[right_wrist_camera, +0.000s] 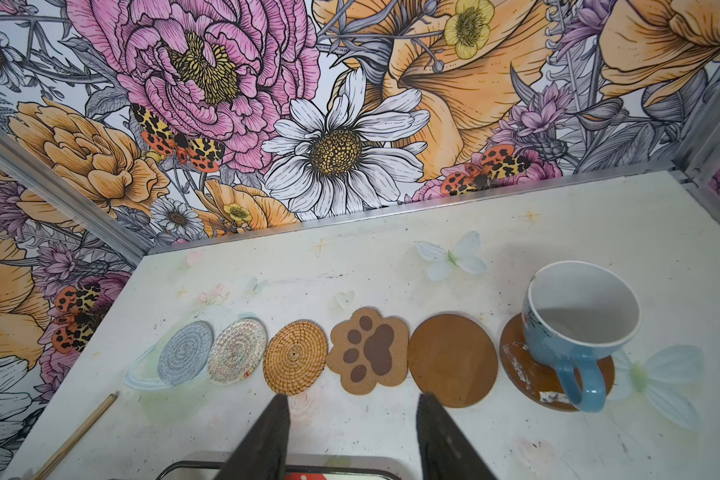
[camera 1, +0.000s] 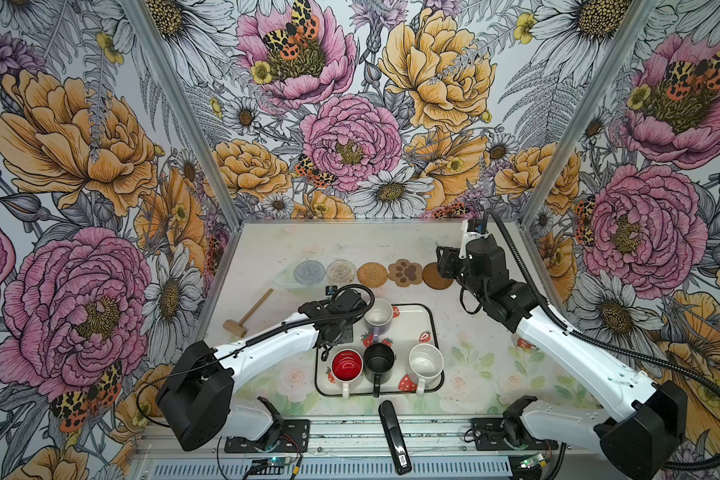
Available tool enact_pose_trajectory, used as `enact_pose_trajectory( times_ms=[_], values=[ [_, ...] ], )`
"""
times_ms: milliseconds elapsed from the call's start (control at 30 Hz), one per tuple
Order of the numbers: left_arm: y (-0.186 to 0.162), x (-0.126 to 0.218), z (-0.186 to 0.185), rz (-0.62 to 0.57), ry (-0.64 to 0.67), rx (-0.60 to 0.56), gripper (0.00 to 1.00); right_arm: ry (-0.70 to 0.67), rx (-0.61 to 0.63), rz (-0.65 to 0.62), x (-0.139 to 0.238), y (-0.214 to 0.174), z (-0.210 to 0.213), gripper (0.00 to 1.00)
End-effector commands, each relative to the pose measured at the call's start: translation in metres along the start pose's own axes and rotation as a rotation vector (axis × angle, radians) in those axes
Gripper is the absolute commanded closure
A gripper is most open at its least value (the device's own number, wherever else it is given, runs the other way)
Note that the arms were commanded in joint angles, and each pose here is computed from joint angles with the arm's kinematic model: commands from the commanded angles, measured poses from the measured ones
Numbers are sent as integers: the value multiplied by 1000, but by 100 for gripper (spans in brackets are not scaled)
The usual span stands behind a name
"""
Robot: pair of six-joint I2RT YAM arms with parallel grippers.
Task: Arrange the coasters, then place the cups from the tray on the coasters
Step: 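Lift the grey mug with the left gripper and carry it toward the grey coaster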
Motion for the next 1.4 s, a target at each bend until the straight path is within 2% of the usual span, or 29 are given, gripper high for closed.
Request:
enact_pose_trajectory(
  times_ms=[0,467,667,1200,1367],
  values=[
    [13,7,-3,-67,-4,2,100,14,-7,-15,-1,4,3,49],
    [35,52,-2,-215,-76,40,100,7,-12,-26,5,4,-4,50],
    [56,65,-2,-265,-61,39,100,17,-18,-14,2,3,-4,51],
    [141,65,8,-342,98,33,100,35,-32,-7,0,2,-14,51],
    [165,59,20,-340,97,54,100,25,-47,7,-6,-1,-22,51]
  ],
)
Point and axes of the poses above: each gripper's point midway between its finger pads, its own x axis back along the fingers, its own z axis along the line the jaws close on, y = z × x, the point moved 6 cm from there along x, back along the fingers, and after that the axes turned 7 degrees about -x, right-handed, at the moved point
